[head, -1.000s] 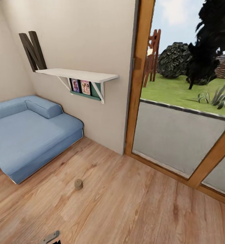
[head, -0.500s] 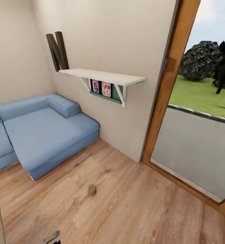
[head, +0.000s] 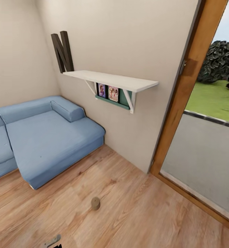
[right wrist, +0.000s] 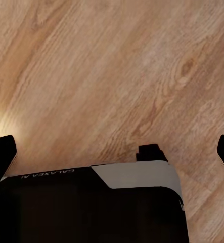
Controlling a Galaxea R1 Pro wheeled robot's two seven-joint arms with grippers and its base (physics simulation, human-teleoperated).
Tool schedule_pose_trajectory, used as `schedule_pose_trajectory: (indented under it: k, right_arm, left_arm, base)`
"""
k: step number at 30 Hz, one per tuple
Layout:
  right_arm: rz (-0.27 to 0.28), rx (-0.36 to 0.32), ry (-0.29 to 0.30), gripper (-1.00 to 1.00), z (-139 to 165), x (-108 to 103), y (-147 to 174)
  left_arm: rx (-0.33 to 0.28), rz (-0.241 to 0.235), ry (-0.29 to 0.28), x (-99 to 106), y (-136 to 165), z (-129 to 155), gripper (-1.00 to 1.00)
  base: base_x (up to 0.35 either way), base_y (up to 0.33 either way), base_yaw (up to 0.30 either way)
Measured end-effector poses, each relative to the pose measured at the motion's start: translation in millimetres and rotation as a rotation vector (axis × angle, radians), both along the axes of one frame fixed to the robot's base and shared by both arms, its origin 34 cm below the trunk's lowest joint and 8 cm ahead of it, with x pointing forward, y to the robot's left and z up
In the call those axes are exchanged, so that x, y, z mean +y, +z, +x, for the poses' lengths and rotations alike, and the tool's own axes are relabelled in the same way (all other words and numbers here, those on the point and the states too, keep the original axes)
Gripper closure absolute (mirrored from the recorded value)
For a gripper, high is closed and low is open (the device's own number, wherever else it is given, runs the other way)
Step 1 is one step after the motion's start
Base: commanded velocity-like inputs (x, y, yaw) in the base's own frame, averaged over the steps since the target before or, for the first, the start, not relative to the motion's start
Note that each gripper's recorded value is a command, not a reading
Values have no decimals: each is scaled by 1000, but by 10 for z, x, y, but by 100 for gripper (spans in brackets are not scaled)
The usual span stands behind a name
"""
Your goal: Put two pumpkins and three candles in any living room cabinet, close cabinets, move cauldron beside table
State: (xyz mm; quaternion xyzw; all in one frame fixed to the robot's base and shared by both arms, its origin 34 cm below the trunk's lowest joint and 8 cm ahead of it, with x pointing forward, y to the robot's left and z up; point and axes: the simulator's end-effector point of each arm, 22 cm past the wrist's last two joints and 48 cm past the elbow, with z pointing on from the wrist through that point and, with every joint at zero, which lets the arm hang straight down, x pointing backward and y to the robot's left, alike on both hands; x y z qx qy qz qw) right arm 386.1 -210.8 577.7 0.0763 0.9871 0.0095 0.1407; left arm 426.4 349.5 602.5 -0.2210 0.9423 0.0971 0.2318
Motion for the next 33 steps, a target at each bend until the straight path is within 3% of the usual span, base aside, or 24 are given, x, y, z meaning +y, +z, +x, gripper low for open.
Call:
schedule_pose_trajectory:
  k: [17, 33]
  right_arm:
    - [-2, 0, -1, -100, 0, -14, -1]
    - [-2, -1, 6, -100, 4, 2, -1]
  left_arm:
    - [0, 0, 0, 0, 0, -1, -100]
    - [-1, -3, 2, -4, -3, 1, -100]
  base:
    - [325, 11, -49]
    - [191, 161, -70]
